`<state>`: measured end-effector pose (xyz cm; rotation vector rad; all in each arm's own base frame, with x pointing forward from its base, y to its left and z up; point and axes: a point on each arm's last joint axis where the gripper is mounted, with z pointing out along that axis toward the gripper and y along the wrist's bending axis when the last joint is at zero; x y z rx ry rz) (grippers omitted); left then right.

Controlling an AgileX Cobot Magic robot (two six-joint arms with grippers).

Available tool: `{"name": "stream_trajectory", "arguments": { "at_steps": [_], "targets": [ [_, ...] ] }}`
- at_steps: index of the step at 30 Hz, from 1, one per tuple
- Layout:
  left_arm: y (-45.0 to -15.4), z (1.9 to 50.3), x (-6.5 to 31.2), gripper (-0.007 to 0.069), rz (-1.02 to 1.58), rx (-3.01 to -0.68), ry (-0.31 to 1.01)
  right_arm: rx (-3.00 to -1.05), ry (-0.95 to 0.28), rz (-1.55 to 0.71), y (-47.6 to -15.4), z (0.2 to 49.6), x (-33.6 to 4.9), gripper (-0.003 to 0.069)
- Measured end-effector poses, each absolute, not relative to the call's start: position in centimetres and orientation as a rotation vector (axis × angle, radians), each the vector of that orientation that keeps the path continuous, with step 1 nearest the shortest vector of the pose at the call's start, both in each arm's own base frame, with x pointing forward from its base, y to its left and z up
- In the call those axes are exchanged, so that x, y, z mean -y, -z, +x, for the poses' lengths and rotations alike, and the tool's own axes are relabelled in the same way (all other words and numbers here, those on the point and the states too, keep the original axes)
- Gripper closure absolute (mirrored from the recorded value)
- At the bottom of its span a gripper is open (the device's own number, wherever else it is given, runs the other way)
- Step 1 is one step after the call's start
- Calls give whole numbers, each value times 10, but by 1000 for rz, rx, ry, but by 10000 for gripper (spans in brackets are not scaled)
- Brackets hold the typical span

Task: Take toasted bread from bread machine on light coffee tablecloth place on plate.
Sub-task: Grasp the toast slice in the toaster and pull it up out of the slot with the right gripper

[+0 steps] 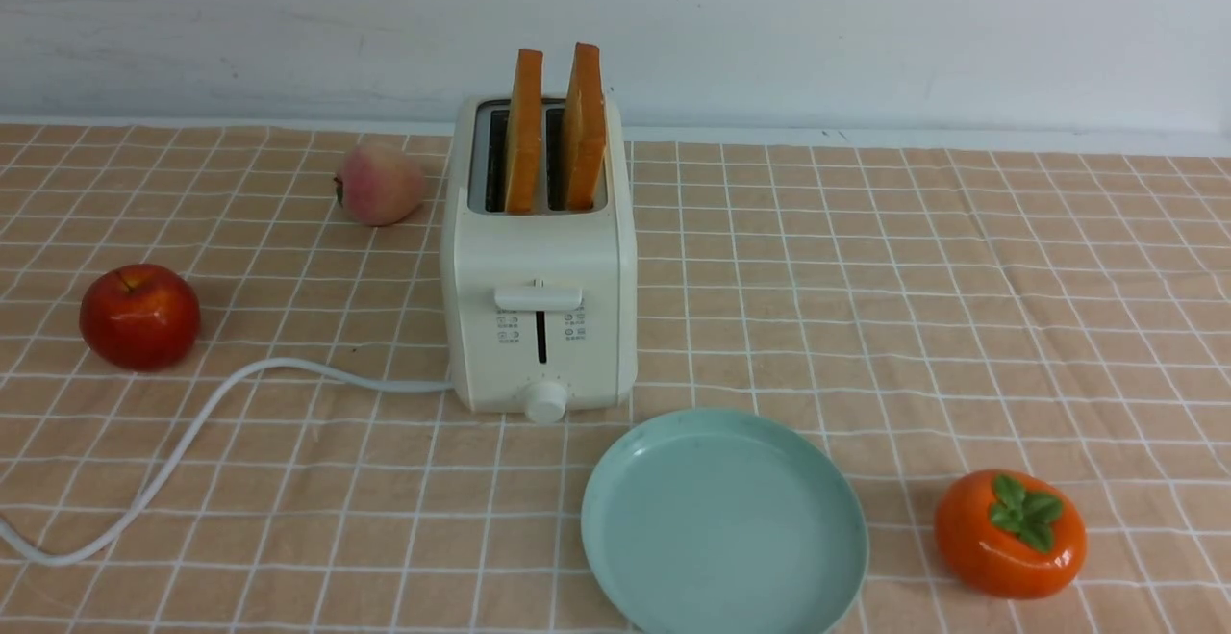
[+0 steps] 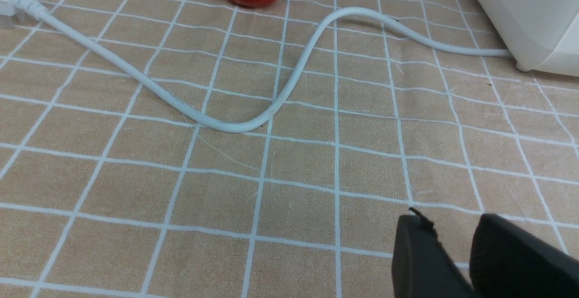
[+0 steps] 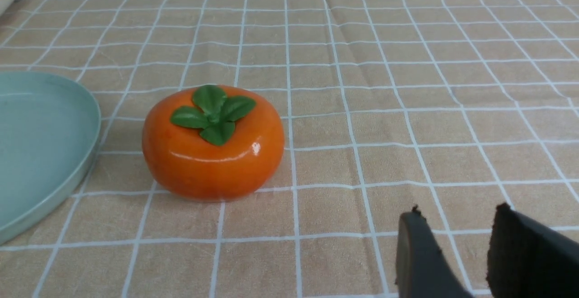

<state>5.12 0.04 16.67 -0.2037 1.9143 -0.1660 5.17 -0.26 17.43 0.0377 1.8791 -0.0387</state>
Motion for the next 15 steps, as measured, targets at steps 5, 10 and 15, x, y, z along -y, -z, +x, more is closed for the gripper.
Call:
{"name": "stream_trajectory", "arguments": {
  "at_steps": [5,10,15],
  "targets": [
    [-167,51,-1,444,-189,-1914,142,-1878,39,38,-174,52,3,419],
    [-167,51,-2,440,-184,-1914,134,-1877,39,38,-174,52,3,419],
    [-167,51,-1,434,-187,-1914,139,-1869,41,36,-175,52,3,419]
  ]
}}
